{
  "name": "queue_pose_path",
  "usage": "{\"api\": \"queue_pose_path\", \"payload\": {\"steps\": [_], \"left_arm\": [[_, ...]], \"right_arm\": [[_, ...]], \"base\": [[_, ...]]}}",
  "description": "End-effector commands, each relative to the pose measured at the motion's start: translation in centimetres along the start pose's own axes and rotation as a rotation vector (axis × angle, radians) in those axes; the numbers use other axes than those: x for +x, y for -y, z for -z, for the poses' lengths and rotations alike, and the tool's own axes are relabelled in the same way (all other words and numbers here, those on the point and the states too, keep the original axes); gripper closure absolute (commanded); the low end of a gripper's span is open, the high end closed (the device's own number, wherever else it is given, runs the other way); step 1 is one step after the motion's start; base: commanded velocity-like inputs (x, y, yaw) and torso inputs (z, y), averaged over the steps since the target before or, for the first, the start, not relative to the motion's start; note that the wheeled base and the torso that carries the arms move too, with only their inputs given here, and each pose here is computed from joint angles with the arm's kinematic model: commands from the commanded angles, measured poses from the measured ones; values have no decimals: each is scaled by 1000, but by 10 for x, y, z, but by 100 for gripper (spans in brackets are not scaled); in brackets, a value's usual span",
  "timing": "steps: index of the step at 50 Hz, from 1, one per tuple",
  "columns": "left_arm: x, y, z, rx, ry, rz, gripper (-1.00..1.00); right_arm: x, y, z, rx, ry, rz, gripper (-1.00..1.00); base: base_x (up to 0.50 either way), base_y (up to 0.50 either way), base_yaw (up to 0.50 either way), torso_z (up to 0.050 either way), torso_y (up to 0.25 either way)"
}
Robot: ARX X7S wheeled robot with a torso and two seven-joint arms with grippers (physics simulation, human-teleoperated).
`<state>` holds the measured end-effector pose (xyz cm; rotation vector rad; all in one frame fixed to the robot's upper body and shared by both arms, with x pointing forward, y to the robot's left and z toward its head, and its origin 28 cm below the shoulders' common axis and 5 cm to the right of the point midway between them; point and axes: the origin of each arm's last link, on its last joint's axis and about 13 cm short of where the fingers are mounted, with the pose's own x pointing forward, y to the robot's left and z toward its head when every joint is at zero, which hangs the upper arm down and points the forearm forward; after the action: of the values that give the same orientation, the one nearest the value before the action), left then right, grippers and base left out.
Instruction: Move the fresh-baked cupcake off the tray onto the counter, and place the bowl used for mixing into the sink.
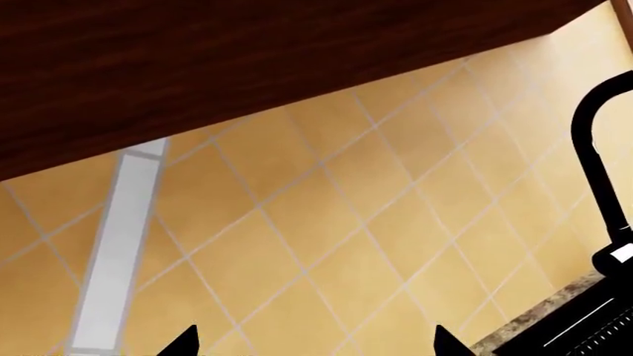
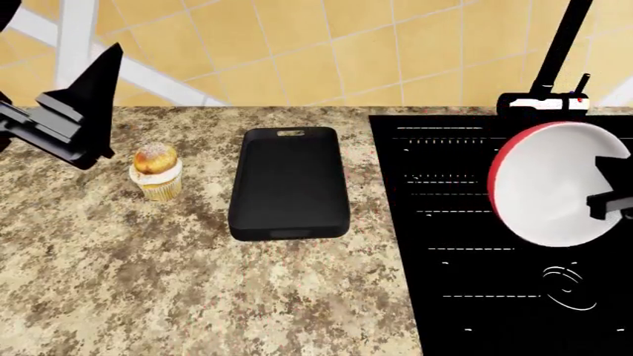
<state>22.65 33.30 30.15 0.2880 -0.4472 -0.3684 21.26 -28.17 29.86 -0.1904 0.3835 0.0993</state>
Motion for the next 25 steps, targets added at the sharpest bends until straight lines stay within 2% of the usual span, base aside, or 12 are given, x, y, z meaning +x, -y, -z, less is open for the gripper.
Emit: {"api": "queue_pose_path", "payload": {"steps": [1,13,25], "left_arm": [[1,1,2,11,-8,-4,-100],[-1,4,5,-4,-1,-5,-100],[-2,4,4,-2,-1,-1,-100]], "right_arm": [[-4,15,2,25,32,124,100],[4,24,7,37,54,256,100],[2,25,12,-14,-21,296,100]], "base": [[0,0,0,0,0],[0,0,0,0,1],[0,0,0,0,0]]}}
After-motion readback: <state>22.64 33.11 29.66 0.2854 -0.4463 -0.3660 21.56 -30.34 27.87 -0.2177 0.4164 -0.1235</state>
